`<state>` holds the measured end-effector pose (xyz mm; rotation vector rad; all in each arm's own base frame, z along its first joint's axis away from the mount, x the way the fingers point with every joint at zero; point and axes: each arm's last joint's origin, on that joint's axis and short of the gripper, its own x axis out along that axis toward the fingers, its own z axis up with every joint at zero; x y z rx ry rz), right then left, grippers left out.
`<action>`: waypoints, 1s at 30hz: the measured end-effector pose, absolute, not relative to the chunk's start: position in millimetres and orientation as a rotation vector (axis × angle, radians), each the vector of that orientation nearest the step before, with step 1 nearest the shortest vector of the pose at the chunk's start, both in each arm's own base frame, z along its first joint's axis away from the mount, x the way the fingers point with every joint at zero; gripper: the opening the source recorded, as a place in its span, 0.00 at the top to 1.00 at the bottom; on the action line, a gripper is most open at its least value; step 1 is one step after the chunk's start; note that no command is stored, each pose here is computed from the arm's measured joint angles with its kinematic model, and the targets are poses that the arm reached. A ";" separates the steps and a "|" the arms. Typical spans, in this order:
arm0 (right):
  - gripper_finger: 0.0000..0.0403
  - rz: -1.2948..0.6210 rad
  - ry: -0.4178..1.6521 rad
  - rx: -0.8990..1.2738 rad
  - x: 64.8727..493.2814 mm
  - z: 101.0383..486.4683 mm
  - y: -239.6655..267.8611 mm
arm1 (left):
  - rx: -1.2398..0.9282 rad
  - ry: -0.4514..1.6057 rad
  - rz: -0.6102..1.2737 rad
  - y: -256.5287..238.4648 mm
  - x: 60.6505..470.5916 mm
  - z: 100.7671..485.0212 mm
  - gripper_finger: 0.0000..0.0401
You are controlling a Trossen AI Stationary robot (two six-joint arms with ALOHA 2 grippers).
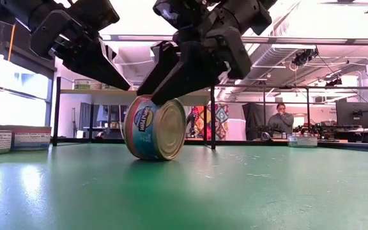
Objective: Stack canned seafood by type on shelf
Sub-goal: Stack the blue-pink tuna can on top of the other blue-pink tuna can on the shelf
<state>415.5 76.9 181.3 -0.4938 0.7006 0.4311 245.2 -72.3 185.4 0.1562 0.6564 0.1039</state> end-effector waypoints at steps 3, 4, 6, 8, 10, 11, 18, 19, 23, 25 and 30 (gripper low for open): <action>0.42 0.402 0.662 -0.448 419.3 183.5 77.5 | 0.156 0.657 0.104 -72.3 245.2 185.4 1.00; 0.41 0.397 0.661 -0.437 420.4 185.7 77.7 | 0.157 0.657 0.104 -72.2 245.2 185.4 1.00; 0.37 0.383 0.644 -0.417 424.1 192.8 76.6 | 0.157 0.657 0.104 -72.2 245.2 185.4 1.00; 0.31 0.372 0.657 -0.394 426.5 199.5 74.9 | 0.157 0.658 0.104 -72.2 245.1 185.3 1.00; 0.24 0.374 0.695 -0.395 428.0 207.9 72.8 | 0.157 0.660 0.102 -72.2 245.0 185.2 1.00; 0.21 0.384 0.718 -0.413 428.4 213.0 72.3 | 0.155 0.661 0.096 -72.4 245.0 185.1 1.00; 0.12 0.495 0.846 -0.579 421.4 219.9 60.8 | 0.139 0.666 0.075 -73.1 244.9 184.9 1.00; 0.13 0.516 0.833 -0.598 421.2 217.5 60.3 | 0.139 0.667 0.075 -73.1 244.9 184.8 1.00; 0.14 0.545 0.798 -0.643 419.6 205.3 60.5 | 0.138 0.666 0.075 -73.1 244.9 184.9 1.00; 0.15 0.545 0.762 -0.640 420.6 202.3 61.1 | 0.138 0.666 0.074 -73.1 244.9 184.9 1.00; 0.18 0.575 0.760 -0.613 421.5 187.9 62.7 | 0.134 0.662 0.079 -71.7 245.6 185.2 1.00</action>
